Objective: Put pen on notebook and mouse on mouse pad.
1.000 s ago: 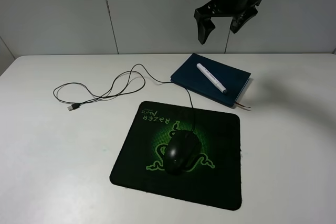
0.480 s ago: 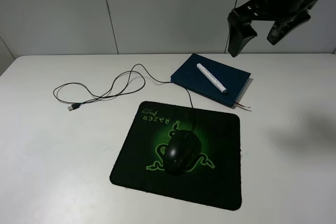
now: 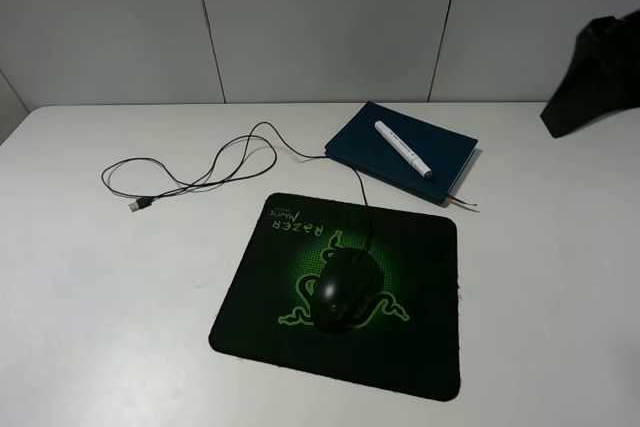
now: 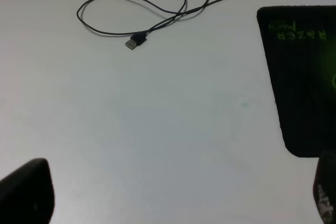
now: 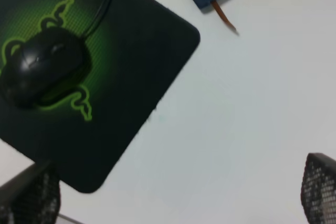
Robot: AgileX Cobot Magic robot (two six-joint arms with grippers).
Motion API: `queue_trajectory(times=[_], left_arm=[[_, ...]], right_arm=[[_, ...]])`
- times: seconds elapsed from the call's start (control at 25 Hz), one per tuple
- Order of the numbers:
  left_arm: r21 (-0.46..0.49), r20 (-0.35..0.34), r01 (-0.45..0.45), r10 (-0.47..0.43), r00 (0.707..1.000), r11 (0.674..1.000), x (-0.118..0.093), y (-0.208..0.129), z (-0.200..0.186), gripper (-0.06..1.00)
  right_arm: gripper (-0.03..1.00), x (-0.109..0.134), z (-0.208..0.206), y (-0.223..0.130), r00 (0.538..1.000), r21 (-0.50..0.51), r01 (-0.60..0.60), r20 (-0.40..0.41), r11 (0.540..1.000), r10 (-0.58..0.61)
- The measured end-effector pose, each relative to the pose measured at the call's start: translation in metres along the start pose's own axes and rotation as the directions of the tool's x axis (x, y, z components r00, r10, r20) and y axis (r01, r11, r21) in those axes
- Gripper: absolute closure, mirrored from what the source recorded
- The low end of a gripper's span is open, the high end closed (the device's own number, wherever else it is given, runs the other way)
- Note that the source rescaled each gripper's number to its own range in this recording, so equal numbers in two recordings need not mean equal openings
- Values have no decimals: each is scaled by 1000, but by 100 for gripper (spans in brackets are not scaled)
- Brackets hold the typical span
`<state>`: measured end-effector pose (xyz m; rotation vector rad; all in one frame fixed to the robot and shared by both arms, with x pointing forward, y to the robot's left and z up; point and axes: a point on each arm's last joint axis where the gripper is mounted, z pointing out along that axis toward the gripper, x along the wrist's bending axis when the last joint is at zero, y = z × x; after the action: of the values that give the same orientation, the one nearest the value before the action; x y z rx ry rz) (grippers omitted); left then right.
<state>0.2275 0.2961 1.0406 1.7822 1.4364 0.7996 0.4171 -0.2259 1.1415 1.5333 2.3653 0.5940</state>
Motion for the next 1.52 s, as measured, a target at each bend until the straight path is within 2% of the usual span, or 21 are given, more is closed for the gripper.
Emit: queue_trajectory(times=[0.24,0.48,0.76,1.0,1.28,1.52], left_arm=[[0,0,0,0,1000,1000,0,0,0,-2],[0,0,0,0,1000,1000,0,0,0,-2],[0,0,0,0,1000,1000,0,0,0,-2],[0,0,0,0,1000,1000,0,0,0,-2],[0,0,0,0,1000,1000,0,0,0,-2],[0,0,0,0,1000,1000,0,0,0,-2]], right_arm=[[-3,3,-27,-58,1000,-102,-26,1,994,27],[-3,5,-37,-114,999,-196,-46,0,979,47],[-3,3,-40,-167,982,-341,-142,72,929,176],[-3,5,-30,-193,947,-509,-183,138,841,289],[-3,9,-13,-214,915,-608,-190,175,770,364],[-3,9,-14,-214,907,-621,-200,175,758,383]])
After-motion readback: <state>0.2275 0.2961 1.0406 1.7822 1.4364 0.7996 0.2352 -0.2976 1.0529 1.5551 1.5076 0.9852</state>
